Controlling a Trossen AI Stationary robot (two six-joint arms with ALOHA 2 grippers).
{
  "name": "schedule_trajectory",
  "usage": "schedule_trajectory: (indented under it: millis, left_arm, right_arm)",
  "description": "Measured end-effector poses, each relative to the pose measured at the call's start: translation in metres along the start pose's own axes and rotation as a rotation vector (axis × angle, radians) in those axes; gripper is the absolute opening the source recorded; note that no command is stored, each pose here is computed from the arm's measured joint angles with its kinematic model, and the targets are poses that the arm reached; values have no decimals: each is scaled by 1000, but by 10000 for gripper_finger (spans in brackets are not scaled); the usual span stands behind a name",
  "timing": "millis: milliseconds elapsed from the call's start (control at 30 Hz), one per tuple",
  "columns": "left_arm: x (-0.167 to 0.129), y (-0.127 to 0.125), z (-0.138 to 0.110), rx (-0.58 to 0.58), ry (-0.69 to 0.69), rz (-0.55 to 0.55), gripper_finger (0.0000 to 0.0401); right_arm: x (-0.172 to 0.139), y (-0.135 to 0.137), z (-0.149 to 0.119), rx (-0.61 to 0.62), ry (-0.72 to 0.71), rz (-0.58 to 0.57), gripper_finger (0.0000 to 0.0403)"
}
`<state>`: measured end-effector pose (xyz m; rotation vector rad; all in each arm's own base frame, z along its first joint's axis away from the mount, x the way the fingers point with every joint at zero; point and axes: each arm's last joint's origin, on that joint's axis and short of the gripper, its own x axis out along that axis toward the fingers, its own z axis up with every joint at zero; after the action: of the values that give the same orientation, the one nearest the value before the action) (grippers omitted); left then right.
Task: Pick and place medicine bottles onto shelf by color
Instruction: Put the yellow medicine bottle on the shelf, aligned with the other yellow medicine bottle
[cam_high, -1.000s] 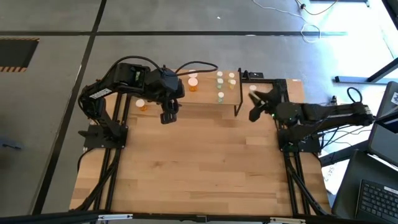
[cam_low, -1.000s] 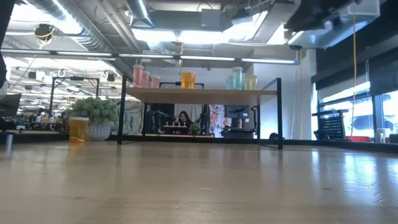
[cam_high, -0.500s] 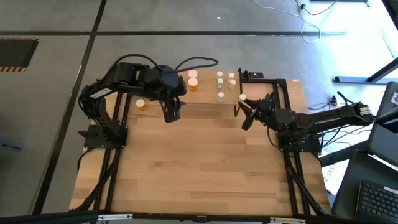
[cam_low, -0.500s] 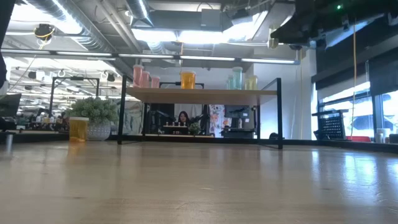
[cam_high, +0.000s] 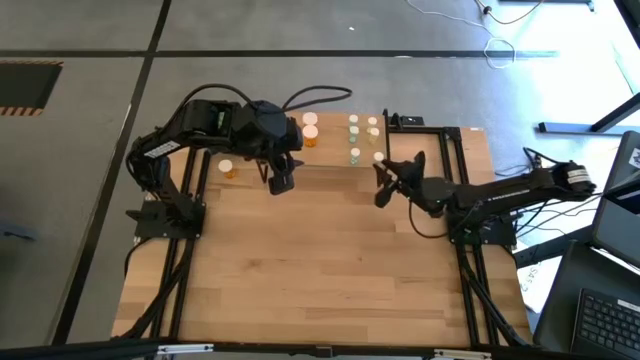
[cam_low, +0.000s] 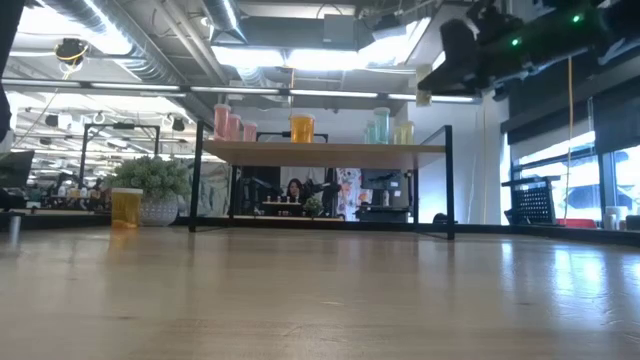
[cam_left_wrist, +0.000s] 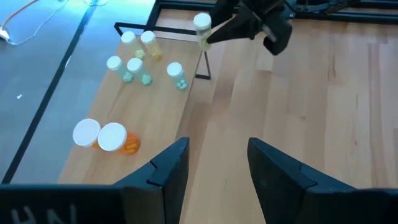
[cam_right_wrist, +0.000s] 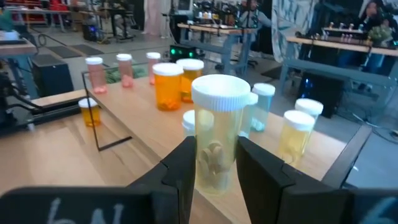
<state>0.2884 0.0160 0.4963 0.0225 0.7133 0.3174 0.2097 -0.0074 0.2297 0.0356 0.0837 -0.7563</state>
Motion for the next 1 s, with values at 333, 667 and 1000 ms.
schedule_trajectory:
  millis: [333,667,1000]
  left_arm:
    - [0,0,0,-4,0,0,157]
    - [0,0,0,-3,5,0,157]
    - [0,0,0,-3,4,-1,157]
  right_arm:
    - [17,4,-11,42,1,-41,110]
    - [30,5,-26,43,40,-97,110]
    - [32,5,-34,49,51,-170,110]
